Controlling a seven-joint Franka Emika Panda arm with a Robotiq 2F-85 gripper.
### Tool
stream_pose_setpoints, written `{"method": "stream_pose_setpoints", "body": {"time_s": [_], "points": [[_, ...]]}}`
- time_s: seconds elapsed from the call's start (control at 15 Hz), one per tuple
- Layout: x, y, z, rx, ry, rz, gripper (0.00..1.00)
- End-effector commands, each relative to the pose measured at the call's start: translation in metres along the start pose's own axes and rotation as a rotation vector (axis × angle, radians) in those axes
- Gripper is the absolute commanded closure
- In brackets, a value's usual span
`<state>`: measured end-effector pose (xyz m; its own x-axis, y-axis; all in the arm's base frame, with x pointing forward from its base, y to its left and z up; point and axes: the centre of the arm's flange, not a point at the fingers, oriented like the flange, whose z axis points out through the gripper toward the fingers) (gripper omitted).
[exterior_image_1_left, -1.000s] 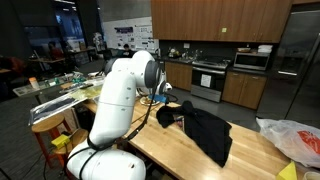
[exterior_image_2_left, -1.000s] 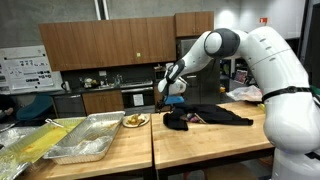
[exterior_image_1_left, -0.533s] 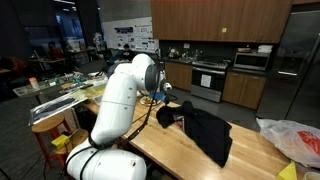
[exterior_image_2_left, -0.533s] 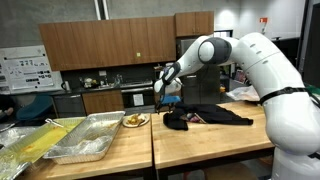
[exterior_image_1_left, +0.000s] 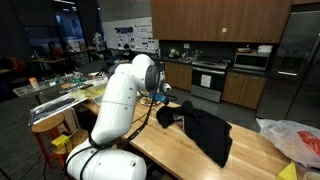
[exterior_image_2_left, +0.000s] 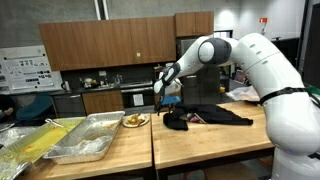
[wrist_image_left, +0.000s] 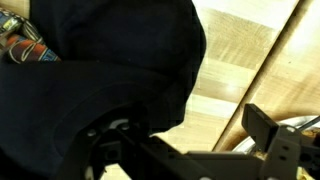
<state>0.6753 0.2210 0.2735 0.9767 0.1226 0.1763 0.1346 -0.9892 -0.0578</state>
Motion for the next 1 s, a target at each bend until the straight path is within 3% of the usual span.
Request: {"method": "stream_pose_setpoints", "body": {"time_s": [0.0,0.27,0.93], "points": [[0.000,0.001,0.000,0.000,0.000,0.001,0.00],[0.004,0.000,0.003,0.003,0.005,0.027,0.00],[0.011,0.005,0.014,-0.060,0.044,0.245,0.00]]}}
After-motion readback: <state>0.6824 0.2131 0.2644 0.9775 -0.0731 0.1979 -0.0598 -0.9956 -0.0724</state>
